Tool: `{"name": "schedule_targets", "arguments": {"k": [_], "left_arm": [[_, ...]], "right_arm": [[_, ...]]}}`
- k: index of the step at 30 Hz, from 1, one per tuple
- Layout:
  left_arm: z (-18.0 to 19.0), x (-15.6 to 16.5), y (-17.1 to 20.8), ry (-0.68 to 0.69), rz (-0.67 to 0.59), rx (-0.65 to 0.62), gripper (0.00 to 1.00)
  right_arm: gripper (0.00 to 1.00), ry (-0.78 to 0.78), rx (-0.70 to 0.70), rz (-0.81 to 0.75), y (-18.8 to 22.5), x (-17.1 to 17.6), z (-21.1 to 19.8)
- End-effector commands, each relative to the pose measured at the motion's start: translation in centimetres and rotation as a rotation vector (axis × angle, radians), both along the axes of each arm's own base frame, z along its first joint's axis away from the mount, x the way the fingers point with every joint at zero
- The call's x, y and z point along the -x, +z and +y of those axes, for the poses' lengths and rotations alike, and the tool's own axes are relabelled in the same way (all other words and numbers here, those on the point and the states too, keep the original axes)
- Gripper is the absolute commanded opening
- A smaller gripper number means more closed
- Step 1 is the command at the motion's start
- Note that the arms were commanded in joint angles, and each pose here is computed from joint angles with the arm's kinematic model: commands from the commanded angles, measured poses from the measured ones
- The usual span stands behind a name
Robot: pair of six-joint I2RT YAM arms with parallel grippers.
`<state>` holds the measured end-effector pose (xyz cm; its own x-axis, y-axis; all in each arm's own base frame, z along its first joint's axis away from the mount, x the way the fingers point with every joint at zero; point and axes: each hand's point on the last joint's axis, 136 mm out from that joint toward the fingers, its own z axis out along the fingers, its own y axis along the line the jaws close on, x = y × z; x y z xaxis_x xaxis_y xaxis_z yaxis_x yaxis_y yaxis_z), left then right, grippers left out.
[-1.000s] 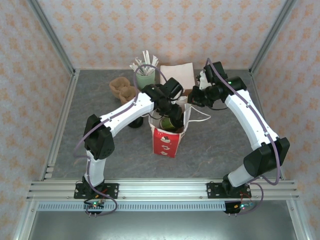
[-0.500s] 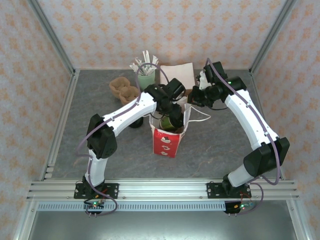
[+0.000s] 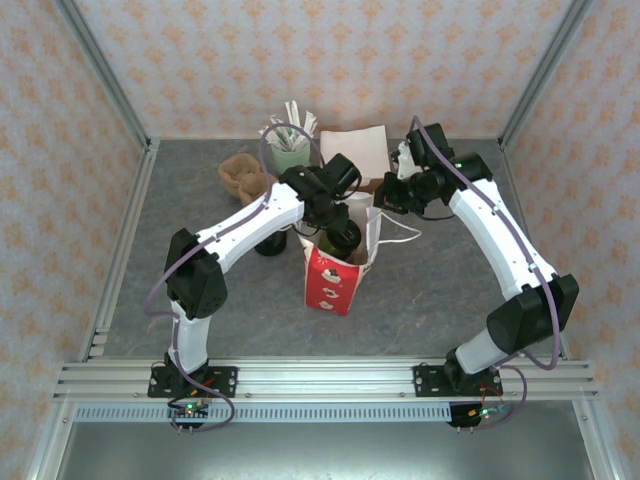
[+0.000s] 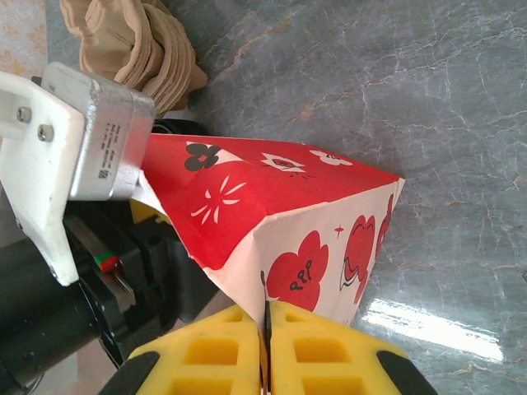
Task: Pack the takeout coffee
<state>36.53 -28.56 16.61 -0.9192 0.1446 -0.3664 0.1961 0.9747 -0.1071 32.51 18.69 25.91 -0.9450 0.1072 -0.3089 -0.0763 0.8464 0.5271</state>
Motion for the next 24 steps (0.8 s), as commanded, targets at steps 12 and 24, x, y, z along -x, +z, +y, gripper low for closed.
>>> {"name": "schedule_targets", "arguments": {"k": [12, 24], "left_arm": [[5.2, 1.2, -2.3, 0.123, 0.097, -0.162, 0.21], [4.2, 1.7, -4.5, 0.127, 0.138, -0.130, 0.22]], "right_arm": [[0.11, -0.008, 0.026, -0.029, 1.0, -0.4, -0.7], [0.14, 0.008, -0.034, -0.040, 1.4, -1.5, 0.6]]}}
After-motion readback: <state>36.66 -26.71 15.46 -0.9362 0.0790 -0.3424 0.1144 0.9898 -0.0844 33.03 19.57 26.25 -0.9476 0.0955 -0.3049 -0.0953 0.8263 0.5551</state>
